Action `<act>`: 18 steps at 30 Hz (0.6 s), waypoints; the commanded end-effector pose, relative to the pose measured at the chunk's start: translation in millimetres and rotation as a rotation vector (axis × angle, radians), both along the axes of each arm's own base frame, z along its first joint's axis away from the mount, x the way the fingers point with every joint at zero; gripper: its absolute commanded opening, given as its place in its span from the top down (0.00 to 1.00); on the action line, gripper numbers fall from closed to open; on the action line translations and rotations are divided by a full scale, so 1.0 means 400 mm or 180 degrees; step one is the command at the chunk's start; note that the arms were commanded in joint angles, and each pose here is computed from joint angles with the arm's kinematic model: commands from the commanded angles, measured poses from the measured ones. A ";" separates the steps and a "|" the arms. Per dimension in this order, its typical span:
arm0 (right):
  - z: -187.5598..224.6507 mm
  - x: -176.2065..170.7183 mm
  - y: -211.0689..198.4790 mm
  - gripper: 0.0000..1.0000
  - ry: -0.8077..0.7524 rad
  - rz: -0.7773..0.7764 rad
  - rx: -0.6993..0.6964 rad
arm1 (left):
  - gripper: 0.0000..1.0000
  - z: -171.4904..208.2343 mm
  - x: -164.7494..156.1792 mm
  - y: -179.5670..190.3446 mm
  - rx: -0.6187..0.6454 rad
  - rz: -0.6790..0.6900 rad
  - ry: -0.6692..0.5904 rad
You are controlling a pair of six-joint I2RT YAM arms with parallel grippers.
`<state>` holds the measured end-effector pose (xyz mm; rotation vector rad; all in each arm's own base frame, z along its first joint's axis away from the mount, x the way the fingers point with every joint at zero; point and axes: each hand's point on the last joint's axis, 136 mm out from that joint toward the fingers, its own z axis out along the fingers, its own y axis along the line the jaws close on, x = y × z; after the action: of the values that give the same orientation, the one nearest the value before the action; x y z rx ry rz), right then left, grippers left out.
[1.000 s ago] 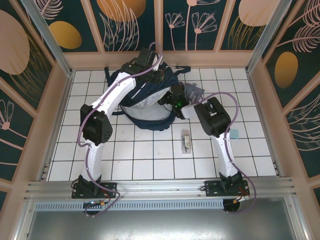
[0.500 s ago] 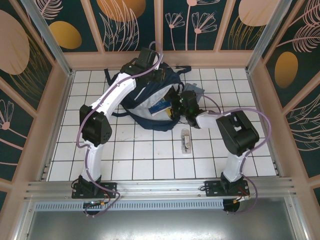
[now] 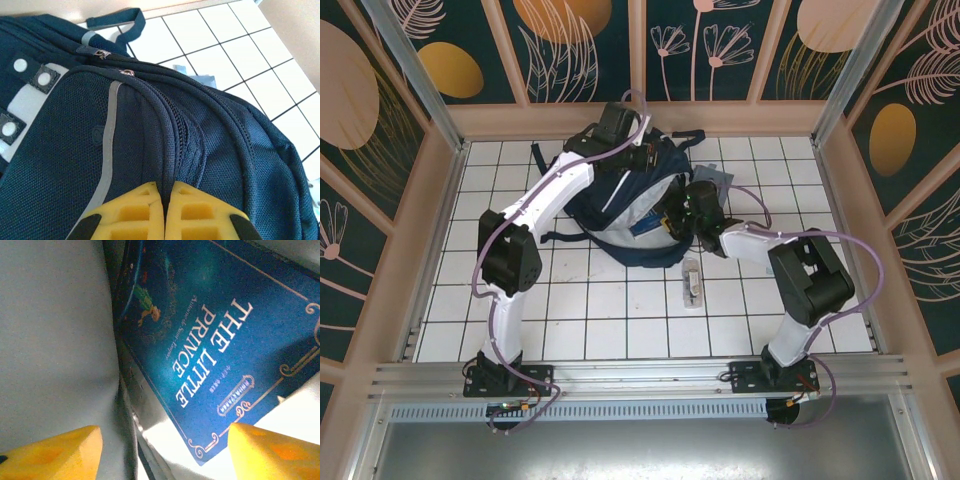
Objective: Pack books, pencil case, and school supplies into a backpack
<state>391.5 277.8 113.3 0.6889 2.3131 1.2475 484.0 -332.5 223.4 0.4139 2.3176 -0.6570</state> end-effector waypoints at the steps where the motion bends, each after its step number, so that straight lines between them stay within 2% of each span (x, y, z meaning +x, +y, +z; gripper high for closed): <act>1: -0.025 0.016 0.020 0.34 0.0025 0.0126 -0.0137 | 1.00 0.137 0.012 0.017 -0.0320 0.0073 -0.0377; 4: -0.066 -0.010 0.033 0.17 0.0281 0.0212 -0.0262 | 1.00 0.133 0.008 0.023 -0.0306 0.0095 -0.0368; 6: -0.081 -0.037 0.039 0.12 0.0371 0.0244 -0.0376 | 1.00 0.131 0.007 0.020 -0.0330 0.0090 -0.0368; 11: -0.098 -0.068 0.021 0.10 0.0434 0.0133 -0.0462 | 1.00 0.112 0.004 0.013 -0.0372 0.0055 -0.0326; 14: -0.106 -0.030 0.021 0.10 0.0359 0.0063 -0.0398 | 1.00 0.115 -0.005 0.009 -0.0403 0.0013 -0.0302; 18: -0.066 0.056 0.065 0.15 -0.0028 0.0122 -0.0236 | 1.00 0.127 -0.020 0.012 -0.0421 -0.0021 -0.0291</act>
<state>385.5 295.5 74.2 0.6754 2.4651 1.1360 475.7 -333.0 216.0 0.4039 2.3162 -0.7207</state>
